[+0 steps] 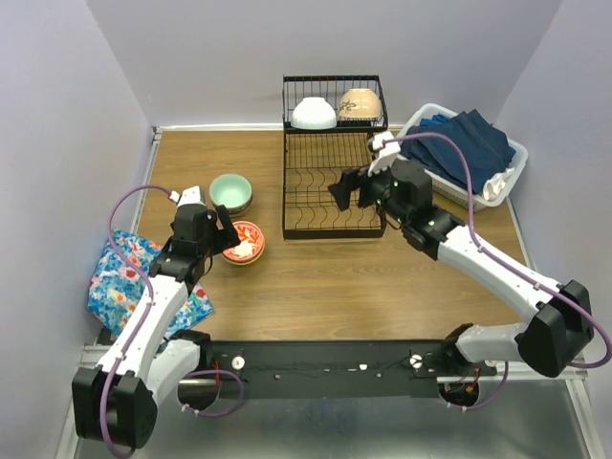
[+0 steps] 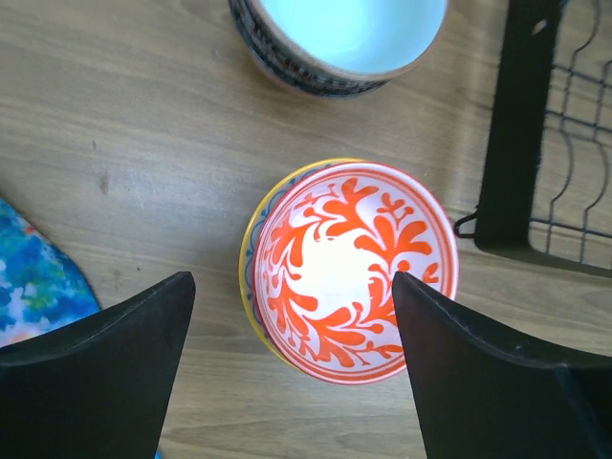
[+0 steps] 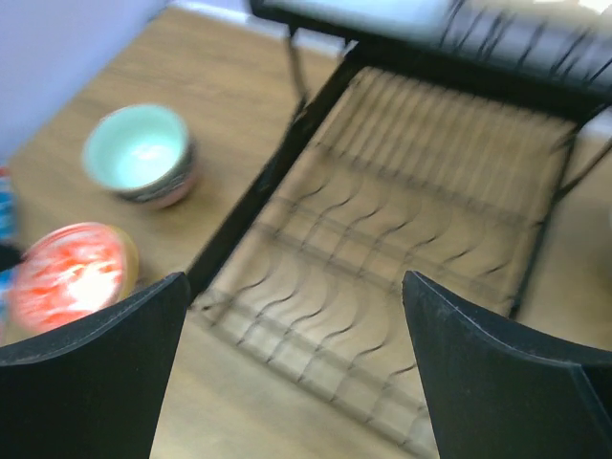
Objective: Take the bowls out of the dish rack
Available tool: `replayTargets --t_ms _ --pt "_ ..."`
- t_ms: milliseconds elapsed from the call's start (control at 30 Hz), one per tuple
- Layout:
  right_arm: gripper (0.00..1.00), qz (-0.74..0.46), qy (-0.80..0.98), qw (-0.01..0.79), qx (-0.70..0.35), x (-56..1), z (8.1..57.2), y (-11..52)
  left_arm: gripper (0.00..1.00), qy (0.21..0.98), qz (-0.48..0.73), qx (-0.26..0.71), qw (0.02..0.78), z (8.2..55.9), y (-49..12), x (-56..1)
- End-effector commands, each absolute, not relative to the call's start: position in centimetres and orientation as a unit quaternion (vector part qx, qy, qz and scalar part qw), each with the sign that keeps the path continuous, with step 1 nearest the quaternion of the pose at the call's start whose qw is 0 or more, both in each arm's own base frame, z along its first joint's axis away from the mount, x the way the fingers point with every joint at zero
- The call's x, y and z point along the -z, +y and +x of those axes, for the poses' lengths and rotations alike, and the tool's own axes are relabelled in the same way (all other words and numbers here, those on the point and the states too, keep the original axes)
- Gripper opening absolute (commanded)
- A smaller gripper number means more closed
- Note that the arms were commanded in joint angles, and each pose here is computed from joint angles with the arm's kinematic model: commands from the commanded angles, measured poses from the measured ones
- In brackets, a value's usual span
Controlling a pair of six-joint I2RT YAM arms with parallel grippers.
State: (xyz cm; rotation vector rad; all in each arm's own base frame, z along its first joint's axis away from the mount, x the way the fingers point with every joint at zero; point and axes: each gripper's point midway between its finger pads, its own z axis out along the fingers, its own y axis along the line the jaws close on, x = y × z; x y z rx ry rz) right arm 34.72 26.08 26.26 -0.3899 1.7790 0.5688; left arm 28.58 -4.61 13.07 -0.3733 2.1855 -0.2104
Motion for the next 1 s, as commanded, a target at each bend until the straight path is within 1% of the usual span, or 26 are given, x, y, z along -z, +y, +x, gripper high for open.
replayTargets --t_ms 0,33,67,100,167,233,300,333,433,467,500,533,567,600,700,767,800,967 --pt "1.0 -0.24 0.749 0.616 -0.046 -29.7 38.6 21.8 0.94 0.869 -0.13 0.057 0.473 27.9 -3.4 -15.8" --pt "1.0 -0.25 0.749 0.613 -0.031 -29.7 39.6 21.5 0.98 0.87 -0.129 0.054 0.474 27.7 -3.2 -15.9" --pt "1.0 -0.271 0.741 0.614 -0.013 -30.2 40.2 21.2 0.99 0.87 -0.127 0.052 0.473 27.5 -3.2 -15.8" --pt "1.0 -0.277 0.729 0.626 -0.015 -31.9 40.8 21.3 0.99 0.869 -0.125 0.051 0.476 27.1 -3.0 -15.8" --pt "1.0 -0.292 0.725 0.623 -0.003 -32.0 42.4 20.7 0.99 0.867 -0.124 0.054 0.48 26.8 -3.1 -15.7" --pt "1.0 -0.306 0.709 0.635 -0.02 -33.8 43.5 20.8 0.99 0.862 -0.118 0.064 0.488 26.6 -3.3 -15.8" --pt "1.0 -0.328 0.698 0.635 -0.034 -33.9 44.6 21.7 0.99 0.86 -0.114 0.07 0.492 26.5 -3.6 -15.7" --pt "1.0 -0.338 0.686 0.644 -0.042 -35.0 44.9 22.2 0.99 0.859 -0.11 0.071 0.494 26.5 -3.6 -15.7" --pt "1.0 -0.401 0.662 0.629 -0.068 -34.2 45.5 24.5 0.99 0.855 -0.105 0.074 0.502 26.8 -3.8 -15.9" --pt "1.0 -0.418 0.647 0.635 -0.066 -35.2 45.8 24.9 0.99 0.854 -0.103 0.076 0.505 26.9 -3.8 -16.0" --pt "1.0 -0.441 0.651 0.613 -0.081 -33.5 46.2 25.9 0.99 0.852 -0.102 0.077 0.508 27.0 -3.9 -16.1" --pt "1.0 -0.451 0.649 0.608 -0.082 -33.4 46.6 26.2 0.99 0.851 -0.102 0.077 0.51 27.1 -3.9 -16.2" --pt "1.0 -0.462 0.632 0.618 -0.076 -35.0 47.1 26.5 0.99 0.85 -0.099 0.077 0.511 27.1 -3.9 -16.3" --pt "1.0 -0.479 0.639 0.596 -0.084 -33.0 47.7 27.1 0.99 0.849 -0.098 0.077 0.513 27.2 -3.9 -16.4" --pt "1.0 -0.5 0.621 0.597 -0.091 -33.5 48.5 28.0 0.99 0.847 -0.094 0.073 0.518 27.3 -3.8 -16.5" --pt "1.0 -0.51 0.616 0.591 -0.102 -32.7 49.2 28.6 0.99 0.845 -0.094 0.071 0.522 27.4 -3.7 -16.7" --pt "1.0 -0.519 0.602 0.595 -0.116 -33.5 49.0 29.2 0.99 0.847 -0.093 0.069 0.519 27.5 -3.7 -16.5" --pt "1.0 -0.545 0.59 0.578 -0.145 -31.9 49.5 30.9 0.99 0.849 -0.089 0.067 0.516 27.6 -3.7 -16.4"
